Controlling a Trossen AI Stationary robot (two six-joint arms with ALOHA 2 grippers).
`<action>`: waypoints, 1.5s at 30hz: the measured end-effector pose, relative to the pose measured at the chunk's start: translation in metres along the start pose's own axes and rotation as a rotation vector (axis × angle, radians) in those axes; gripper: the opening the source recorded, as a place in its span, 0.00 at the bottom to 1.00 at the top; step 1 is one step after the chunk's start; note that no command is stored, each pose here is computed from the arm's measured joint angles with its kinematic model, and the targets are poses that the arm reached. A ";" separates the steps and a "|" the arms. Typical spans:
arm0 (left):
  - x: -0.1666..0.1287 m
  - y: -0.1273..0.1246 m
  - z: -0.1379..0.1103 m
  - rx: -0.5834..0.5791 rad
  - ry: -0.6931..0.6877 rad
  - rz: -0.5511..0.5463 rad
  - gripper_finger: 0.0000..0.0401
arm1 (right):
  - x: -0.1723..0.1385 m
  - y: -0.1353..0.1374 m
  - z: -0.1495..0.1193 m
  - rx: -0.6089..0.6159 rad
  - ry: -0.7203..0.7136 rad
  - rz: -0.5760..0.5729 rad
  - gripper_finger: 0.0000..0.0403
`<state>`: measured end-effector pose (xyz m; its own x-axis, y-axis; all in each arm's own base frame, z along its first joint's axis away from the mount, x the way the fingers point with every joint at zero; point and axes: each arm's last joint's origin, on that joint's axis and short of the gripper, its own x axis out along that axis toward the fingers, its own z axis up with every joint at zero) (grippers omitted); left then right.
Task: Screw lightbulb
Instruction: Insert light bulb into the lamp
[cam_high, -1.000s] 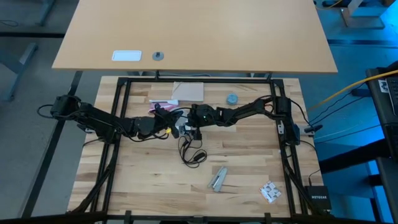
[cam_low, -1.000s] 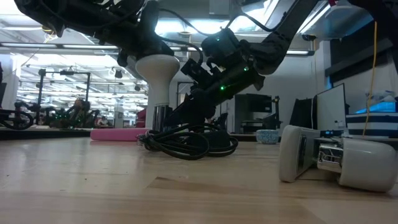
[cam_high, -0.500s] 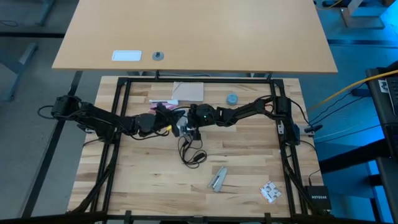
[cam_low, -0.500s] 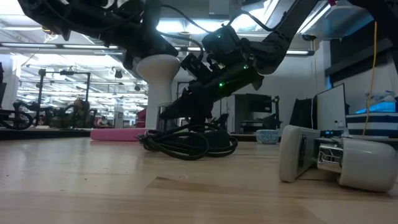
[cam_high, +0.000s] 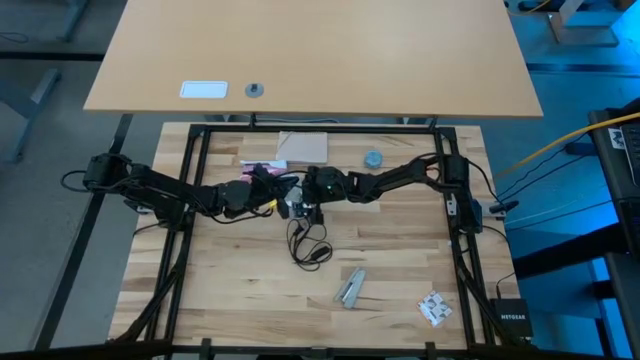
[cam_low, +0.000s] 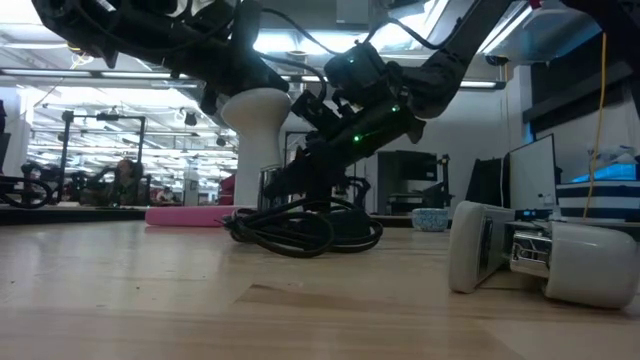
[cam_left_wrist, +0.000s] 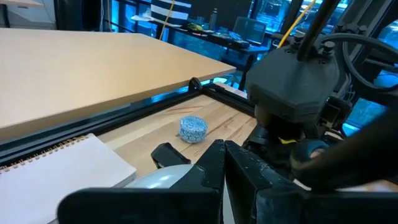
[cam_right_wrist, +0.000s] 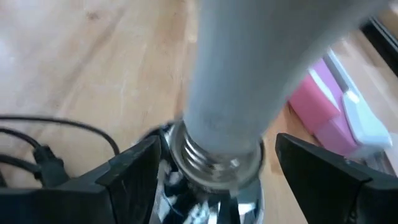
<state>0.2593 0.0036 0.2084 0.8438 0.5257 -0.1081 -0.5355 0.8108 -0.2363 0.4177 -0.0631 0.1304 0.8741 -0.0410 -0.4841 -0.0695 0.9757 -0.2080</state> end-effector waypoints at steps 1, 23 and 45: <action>0.000 0.000 0.000 0.000 0.001 0.000 0.01 | -0.001 -0.001 0.000 0.002 0.010 -0.009 0.80; 0.000 0.000 0.000 0.006 -0.001 0.000 0.01 | -0.010 0.000 0.002 0.028 0.083 0.025 0.74; 0.000 -0.002 0.003 -0.015 -0.020 -0.052 0.01 | 0.000 0.003 -0.006 0.029 0.054 0.061 0.50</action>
<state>0.2605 0.0024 0.2113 0.8693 0.4884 -0.0763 -0.4905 0.8332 -0.2553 0.4144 -0.0618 0.1250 0.8414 0.0080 -0.5404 -0.1074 0.9824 -0.1526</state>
